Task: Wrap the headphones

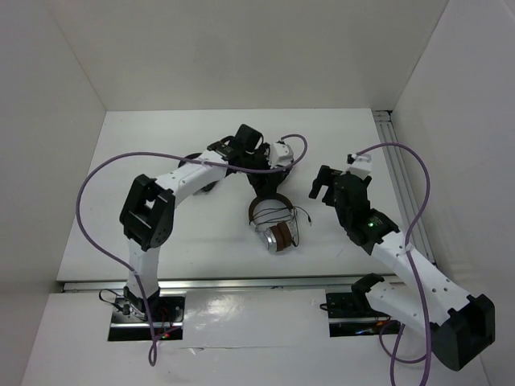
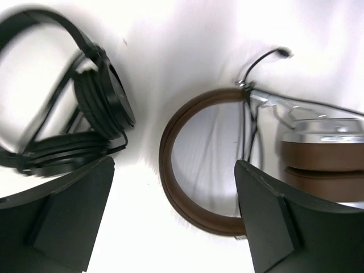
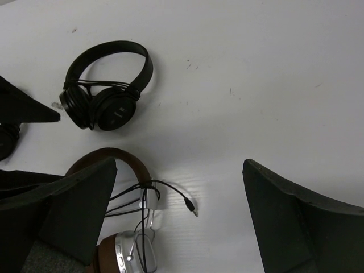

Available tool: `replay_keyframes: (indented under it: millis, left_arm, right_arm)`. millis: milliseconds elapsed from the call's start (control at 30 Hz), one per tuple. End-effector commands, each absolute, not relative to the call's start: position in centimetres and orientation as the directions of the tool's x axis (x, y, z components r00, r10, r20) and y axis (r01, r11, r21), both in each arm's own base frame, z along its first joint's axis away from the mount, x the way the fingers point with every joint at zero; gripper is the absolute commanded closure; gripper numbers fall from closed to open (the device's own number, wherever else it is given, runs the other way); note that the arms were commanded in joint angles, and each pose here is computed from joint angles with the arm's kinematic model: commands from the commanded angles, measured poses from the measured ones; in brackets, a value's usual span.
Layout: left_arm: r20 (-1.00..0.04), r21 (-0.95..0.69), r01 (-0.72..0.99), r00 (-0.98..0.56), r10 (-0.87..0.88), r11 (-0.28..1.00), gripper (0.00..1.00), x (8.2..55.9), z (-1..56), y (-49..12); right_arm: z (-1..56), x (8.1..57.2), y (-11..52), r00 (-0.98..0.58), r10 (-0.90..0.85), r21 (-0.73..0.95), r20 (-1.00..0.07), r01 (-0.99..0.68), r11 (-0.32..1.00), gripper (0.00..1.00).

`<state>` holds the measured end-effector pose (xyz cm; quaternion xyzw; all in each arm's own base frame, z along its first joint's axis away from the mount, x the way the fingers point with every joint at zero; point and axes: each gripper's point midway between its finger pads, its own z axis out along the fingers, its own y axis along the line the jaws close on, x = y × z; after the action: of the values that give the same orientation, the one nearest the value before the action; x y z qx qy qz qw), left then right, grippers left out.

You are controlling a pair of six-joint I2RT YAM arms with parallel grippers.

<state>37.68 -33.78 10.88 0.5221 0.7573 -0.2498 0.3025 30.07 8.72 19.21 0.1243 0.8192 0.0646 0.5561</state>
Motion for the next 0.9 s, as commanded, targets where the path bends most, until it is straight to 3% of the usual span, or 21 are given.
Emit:
replay_keyframes:
  millis: [0, 167, 200, 300, 333, 467, 567, 867]
  left_arm:
    - [-0.799, -0.008, 0.954, -0.187, 0.571, 0.3, 0.0, 36.7, 17.8, -34.9]
    - [-0.831, 0.072, 0.86, -0.228, 0.507, 0.505, 0.0, 37.5, 24.6, -34.2]
    - [-0.849, 0.062, 0.752, -0.306, 0.43, 0.656, 0.0, 38.6, 26.8, -32.5]
    - [-0.87, 0.055, 0.498, -0.401, 0.287, 0.865, 0.0, 39.4, 30.4, -27.8]
    - [-0.887, -0.02, 0.419, -0.426, 0.178, 0.908, 0.0, 38.0, 32.2, -26.2]
    - [-0.907, -0.141, 0.222, -0.42, -0.036, 0.965, 0.0, 33.3, 34.1, -19.9]
    - [-0.895, -0.196, 0.222, -0.438, -0.081, 0.955, 0.0, 29.6, 32.5, -17.8]
    - [-0.921, -0.355, 0.188, -0.242, -0.307, 0.916, 0.0, 18.2, 34.7, -7.7]
  right_arm:
    - [21.4, 30.3, 8.9, -0.296, 0.296, 0.279, -0.908, 0.1, 0.955, 0.01]
    - [23.7, 30.1, 9.9, -0.296, 0.309, 0.311, -0.904, 0.042, 0.95, 0.01]
    - [23.8, 29.9, 9.9, -0.311, 0.29, 0.295, -0.905, 0.032, 0.955, 0.01]
    - [26.9, 29.6, 9.9, -0.298, 0.289, 0.299, -0.91, 0.013, 0.954, 0.01]
    - [26.8, 29.3, 9.8, -0.323, 0.276, 0.284, -0.905, 0.022, 0.959, 0.01]
    - [31.8, 28.1, 10.1, -0.304, 0.275, 0.301, -0.912, -0.041, 0.953, 0.01]
    - [33.0, 26.5, 10.1, -0.34, 0.241, 0.286, -0.909, -0.089, 0.954, 0.01]
    - [38.8, 18.1, 4.5, -0.25, 0.286, 0.306, -0.925, -0.045, 0.951, 0.01]
